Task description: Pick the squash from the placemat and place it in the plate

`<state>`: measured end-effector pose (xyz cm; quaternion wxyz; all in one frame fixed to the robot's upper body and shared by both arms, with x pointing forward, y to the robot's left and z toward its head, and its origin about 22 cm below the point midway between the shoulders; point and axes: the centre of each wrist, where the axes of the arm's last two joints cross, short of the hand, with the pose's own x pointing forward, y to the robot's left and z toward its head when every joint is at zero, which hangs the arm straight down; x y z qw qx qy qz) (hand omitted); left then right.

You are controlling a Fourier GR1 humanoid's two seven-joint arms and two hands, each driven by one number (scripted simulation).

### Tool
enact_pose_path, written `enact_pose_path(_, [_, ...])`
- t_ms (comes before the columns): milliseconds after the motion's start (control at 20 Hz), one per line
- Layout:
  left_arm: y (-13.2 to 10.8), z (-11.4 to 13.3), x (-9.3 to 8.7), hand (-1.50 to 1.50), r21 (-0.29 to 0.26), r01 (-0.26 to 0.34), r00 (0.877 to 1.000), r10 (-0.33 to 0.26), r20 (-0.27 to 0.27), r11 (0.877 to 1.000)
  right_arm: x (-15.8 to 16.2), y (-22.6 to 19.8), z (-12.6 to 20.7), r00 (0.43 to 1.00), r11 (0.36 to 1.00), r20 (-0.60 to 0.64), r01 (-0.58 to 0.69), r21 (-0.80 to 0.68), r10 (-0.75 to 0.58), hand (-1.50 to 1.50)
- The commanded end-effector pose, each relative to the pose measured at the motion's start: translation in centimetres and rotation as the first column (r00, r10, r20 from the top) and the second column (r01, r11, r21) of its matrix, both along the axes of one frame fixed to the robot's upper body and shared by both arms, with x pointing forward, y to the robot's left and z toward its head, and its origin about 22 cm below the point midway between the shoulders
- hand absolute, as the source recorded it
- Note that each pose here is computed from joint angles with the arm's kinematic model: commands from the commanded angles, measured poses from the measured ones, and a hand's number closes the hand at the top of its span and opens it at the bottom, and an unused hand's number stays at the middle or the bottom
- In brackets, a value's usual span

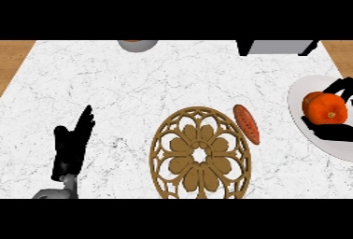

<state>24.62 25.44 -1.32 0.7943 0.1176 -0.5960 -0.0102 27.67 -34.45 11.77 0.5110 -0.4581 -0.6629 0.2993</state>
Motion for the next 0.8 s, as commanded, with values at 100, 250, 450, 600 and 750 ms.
enact_pose_path(100, [1.7, -0.4, -0.1, 0.0, -0.014, 0.007, 1.0, -0.008, -0.014, 1.0, 0.3, -2.7, 0.7, 0.993, 0.992, -0.003, 0.116, 0.048, -0.116, 1.5])
enact_pose_path(250, [0.7, -0.2, -0.2, 0.0, -0.001, 0.036, 0.999, -0.036, -0.015, 0.999, 2.4, -6.1, 0.4, 0.988, 0.986, -0.024, 0.157, 0.063, -0.156, 1.5])
enact_pose_path(450, [-1.5, -0.5, 0.4, 0.0, 0.005, 0.03, 0.999, -0.03, 0.011, 1.0, 3.1, -7.4, -2.8, 0.982, 0.984, -0.075, 0.176, 0.012, -0.174, 1.5])
enact_pose_path(600, [-1.1, 1.1, 0.2, 0.0, 0.001, 0.025, 1.0, -0.025, 0.018, 1.0, 4.7, -10.2, -2.0, 0.975, 0.979, -0.093, 0.203, 0.01, -0.201, 1.5])
enact_pose_path(750, [-0.5, 1.1, 0.7, 0.0, 0.01, 0.029, 0.999, -0.029, 0.017, 1.0, 5.7, -11.7, -1.9, 0.968, 0.979, -0.149, 0.205, -0.001, -0.203, 1.5])
